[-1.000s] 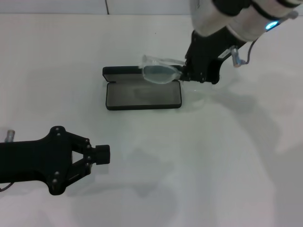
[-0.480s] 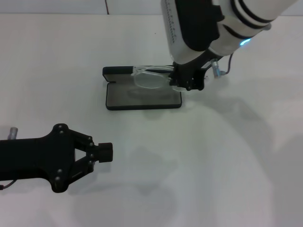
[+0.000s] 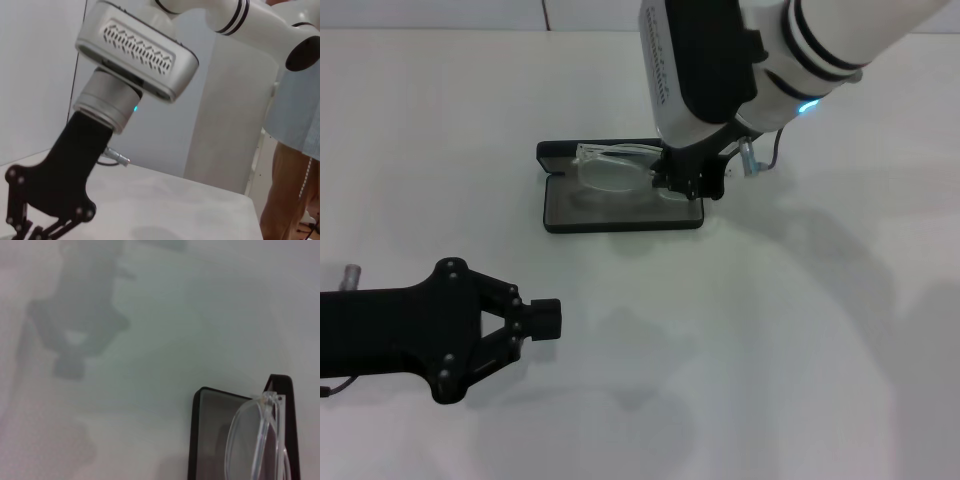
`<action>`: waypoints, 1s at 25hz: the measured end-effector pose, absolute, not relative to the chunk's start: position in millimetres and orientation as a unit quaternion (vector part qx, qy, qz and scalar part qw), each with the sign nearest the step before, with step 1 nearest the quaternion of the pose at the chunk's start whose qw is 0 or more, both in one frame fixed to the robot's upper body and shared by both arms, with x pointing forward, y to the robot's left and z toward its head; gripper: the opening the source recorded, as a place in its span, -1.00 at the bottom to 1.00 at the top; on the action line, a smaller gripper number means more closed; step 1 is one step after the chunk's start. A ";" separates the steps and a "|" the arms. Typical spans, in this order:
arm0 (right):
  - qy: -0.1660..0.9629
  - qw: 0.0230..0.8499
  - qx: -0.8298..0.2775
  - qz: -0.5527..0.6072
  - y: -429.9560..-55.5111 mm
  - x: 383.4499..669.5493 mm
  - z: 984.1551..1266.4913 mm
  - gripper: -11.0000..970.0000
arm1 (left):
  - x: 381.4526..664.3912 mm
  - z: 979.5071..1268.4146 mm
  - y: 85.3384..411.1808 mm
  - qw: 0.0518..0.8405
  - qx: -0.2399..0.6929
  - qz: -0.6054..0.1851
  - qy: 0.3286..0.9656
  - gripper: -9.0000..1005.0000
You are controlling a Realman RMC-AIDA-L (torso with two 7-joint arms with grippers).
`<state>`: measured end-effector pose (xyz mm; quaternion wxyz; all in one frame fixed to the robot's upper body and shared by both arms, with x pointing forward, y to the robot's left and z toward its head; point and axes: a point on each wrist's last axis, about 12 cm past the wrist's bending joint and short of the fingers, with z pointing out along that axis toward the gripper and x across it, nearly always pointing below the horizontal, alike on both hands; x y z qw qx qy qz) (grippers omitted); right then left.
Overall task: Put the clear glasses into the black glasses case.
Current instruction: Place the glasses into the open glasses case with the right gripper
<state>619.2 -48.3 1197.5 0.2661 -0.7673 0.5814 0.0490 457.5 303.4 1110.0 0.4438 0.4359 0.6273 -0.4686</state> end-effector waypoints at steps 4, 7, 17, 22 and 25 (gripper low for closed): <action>0.577 0.270 -0.769 0.042 -44.1 618.6 1190.4 -0.87 | 458.0 1110.2 303.1 0.444 0.437 -0.469 0.627 -0.87; 0.580 0.270 -0.767 0.041 -43.5 619.6 1186.3 -0.87 | 458.1 1110.1 302.3 0.444 0.436 -0.469 0.626 -0.87; 0.585 0.271 -0.764 0.037 -42.2 623.2 1180.8 -0.87 | 461.4 1111.7 299.7 0.445 0.440 -0.470 0.622 -0.87; 0.589 0.269 -0.761 0.038 -43.7 624.1 1177.2 -0.87 | 463.4 1112.6 296.9 0.446 0.443 -0.472 0.619 -0.87; 0.591 0.268 -0.760 0.043 -42.9 623.0 1174.4 -0.87 | 464.4 1112.9 296.1 0.447 0.443 -0.471 0.618 -0.87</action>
